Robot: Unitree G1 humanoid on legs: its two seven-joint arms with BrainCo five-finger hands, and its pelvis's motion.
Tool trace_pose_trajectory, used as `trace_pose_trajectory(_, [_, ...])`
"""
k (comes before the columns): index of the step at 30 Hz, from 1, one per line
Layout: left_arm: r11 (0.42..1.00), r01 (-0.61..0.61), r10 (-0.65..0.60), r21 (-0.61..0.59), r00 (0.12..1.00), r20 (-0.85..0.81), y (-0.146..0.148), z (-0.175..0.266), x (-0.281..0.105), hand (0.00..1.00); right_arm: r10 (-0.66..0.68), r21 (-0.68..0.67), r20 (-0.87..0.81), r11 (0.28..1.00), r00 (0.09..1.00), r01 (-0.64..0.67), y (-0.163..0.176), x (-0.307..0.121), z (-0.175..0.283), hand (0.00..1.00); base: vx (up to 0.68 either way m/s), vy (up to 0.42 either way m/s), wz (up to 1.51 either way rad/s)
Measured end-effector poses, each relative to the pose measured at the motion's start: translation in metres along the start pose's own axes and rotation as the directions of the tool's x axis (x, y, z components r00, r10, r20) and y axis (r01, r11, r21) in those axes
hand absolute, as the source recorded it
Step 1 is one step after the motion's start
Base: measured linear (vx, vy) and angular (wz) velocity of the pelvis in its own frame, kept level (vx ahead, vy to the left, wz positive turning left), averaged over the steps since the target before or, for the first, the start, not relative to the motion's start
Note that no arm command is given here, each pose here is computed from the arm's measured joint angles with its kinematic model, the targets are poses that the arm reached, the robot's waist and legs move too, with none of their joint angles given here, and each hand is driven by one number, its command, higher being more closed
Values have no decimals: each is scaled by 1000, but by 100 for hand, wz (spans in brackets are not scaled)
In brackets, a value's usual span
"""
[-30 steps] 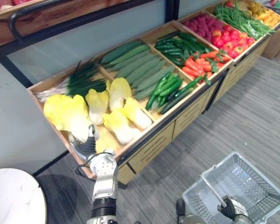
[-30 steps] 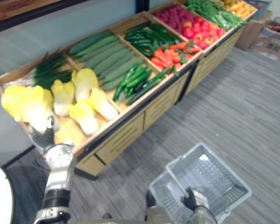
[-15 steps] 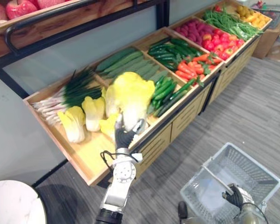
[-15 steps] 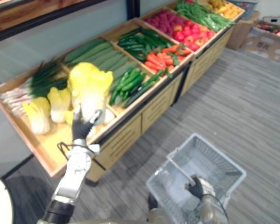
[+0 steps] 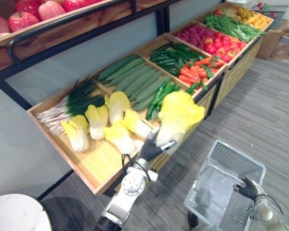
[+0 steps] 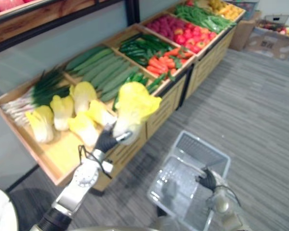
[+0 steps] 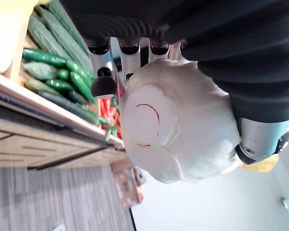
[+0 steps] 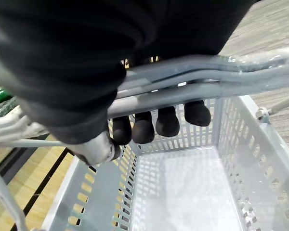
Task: Pick vegetable in the basket
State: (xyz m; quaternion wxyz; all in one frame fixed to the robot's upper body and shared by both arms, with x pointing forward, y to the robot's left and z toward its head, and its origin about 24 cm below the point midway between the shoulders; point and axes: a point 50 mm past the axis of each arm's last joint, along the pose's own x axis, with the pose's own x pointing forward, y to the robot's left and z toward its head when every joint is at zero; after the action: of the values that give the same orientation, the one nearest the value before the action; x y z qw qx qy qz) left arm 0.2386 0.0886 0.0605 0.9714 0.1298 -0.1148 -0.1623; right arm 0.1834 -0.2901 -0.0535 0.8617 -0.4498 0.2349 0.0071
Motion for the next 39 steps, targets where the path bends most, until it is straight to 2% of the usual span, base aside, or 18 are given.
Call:
trace_pose_trajectory(9, [968, 251, -251, -15, 968, -2, -41, 0, -9, 100, 22, 97, -37, 995, 999, -19, -2, 1, -5, 100, -36, 22, 0])
trace_pose_trajectory(15, [901, 433, -433, -20, 901, -18, -67, -5, -25, 100, 18, 125, -33, 992, 999, -14, -7, 8, -1, 100, -43, 7, -3])
trace_pose_trajectory(20, [812, 583, -584, -46, 812, -15, -89, -6, -48, 100, -6, 147, -71, 989, 997, 16, -15, 15, -5, 100, -35, -8, 0])
trace_pose_trajectory(29, [735, 676, -678, -48, 733, -54, -97, -14, -70, 100, -57, 202, -71, 977, 996, 71, -28, 21, -1, 100, -31, -19, 0])
trace_pose_trajectory(34, [701, 710, -700, 74, 704, -119, -104, -30, -65, 100, -65, 203, -56, 976, 996, 75, -30, 23, 3, 100, 0, 0, 0])
trace_pose_trajectory(39, [689, 695, -668, 204, 719, -193, -112, -47, -47, 100, -78, 211, -15, 974, 997, 80, -31, 25, 14, 100, -29, -8, 1])
